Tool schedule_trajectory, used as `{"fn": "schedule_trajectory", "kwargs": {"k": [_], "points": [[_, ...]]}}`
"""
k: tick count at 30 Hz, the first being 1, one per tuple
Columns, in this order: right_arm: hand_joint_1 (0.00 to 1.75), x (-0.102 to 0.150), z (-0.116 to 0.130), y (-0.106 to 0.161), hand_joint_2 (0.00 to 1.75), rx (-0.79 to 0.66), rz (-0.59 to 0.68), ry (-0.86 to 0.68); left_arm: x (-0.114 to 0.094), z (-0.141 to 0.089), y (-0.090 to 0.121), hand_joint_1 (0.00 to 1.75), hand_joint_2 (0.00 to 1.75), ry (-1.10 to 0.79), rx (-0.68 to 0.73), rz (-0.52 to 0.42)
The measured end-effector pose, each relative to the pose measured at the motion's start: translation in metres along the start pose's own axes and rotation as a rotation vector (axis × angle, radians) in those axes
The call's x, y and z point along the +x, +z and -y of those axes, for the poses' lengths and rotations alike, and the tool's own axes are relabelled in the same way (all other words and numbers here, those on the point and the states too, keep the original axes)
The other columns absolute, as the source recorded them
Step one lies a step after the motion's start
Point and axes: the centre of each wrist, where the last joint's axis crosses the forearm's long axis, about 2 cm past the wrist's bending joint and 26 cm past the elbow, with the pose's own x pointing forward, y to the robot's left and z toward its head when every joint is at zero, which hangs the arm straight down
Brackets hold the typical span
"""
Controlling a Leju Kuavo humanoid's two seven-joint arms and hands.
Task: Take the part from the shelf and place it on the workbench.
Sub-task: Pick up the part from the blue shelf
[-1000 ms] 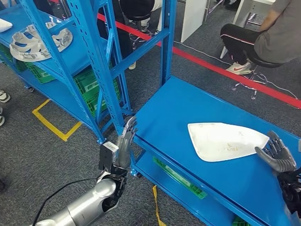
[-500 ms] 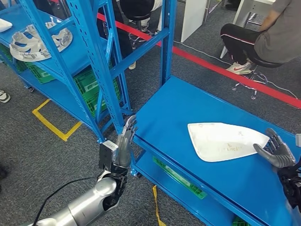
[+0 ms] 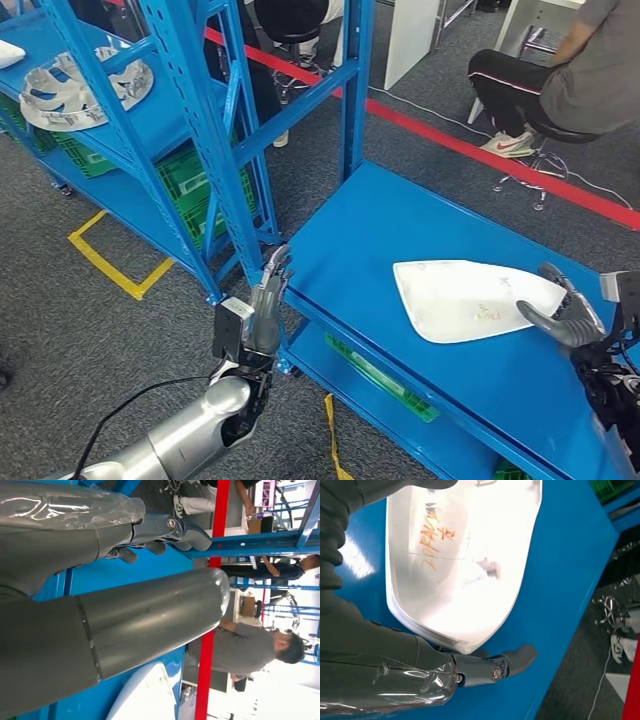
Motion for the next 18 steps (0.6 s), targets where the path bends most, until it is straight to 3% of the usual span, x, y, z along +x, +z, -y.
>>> {"fn": "schedule_trajectory", "kwargs": {"k": [18], "points": [[0.00, -0.003, -0.014, -0.006, 1.75, 0.036, -0.004, -0.009, 0.000, 0.001, 0.000, 0.00, 0.00, 0.001, 0.001, 0.000]]}}
